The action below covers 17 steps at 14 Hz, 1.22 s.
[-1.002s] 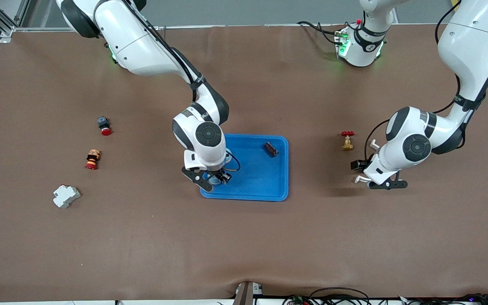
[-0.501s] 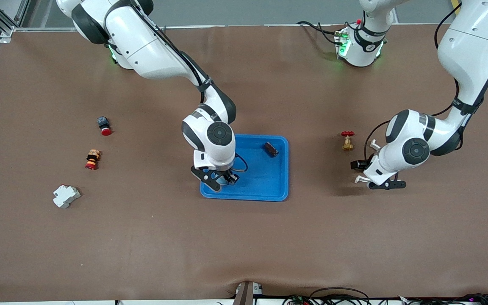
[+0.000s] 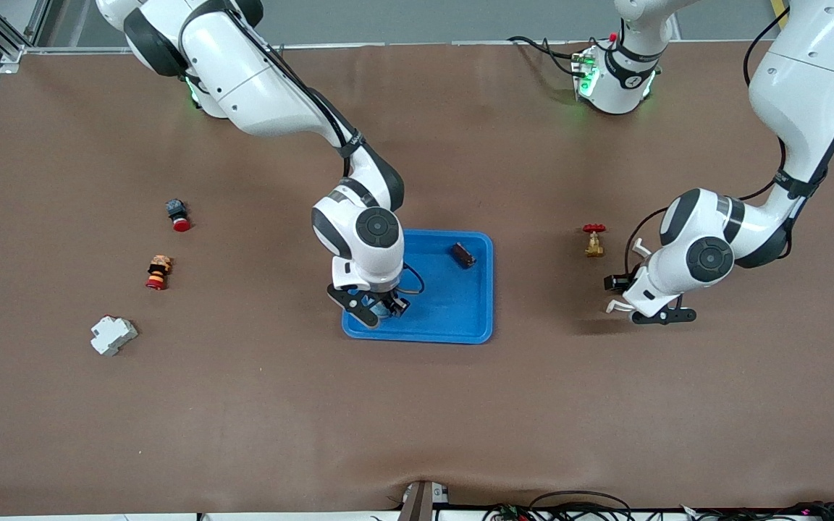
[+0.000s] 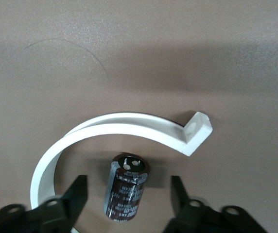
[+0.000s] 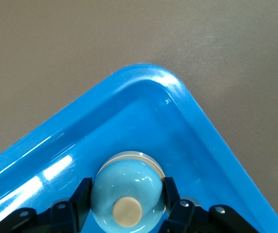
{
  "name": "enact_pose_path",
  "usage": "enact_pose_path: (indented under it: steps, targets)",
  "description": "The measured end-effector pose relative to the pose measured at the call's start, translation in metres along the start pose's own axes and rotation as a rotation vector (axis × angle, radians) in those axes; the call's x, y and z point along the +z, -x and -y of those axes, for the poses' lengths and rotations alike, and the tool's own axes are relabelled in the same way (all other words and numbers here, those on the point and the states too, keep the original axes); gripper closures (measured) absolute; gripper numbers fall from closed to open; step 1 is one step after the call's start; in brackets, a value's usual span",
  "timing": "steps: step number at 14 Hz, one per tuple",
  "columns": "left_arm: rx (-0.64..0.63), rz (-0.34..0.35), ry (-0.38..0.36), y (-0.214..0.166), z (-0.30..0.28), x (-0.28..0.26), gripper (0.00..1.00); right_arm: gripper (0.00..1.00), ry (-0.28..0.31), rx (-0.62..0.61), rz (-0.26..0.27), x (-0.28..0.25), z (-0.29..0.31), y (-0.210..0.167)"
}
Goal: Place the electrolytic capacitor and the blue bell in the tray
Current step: 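Lower the bell into the tray while the left gripper grasps the capacitor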
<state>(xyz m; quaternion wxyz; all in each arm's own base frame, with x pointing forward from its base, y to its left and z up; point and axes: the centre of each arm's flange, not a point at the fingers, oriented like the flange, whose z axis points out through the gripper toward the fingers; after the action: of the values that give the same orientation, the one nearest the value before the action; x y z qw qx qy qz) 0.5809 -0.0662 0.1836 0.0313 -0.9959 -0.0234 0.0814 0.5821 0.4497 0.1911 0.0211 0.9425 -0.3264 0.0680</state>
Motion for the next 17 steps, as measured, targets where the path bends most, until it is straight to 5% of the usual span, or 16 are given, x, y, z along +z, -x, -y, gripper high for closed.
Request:
enact_pose_path:
  steps: [2,5,9,13,17]
  targets:
    - [-0.007,0.001,0.000,0.000,-0.002,0.001,0.39,0.37,0.002,-0.012,-0.019,0.001,0.000,-0.002]
    - [-0.008,0.001,0.000,0.000,-0.002,0.001,0.67,0.37,0.005,-0.017,-0.031,0.001,-0.001,-0.005]
    - [-0.008,0.000,0.000,0.000,-0.002,0.001,0.66,0.37,0.005,-0.018,-0.033,0.002,-0.001,-0.005]
    - [-0.015,0.001,-0.015,-0.005,0.001,-0.011,0.66,0.04,0.011,-0.019,-0.032,0.006,-0.002,-0.005]
    - [-0.036,0.003,-0.059,-0.016,-0.019,-0.075,0.66,0.00,0.047,-0.019,-0.029,0.000,-0.002,-0.004]
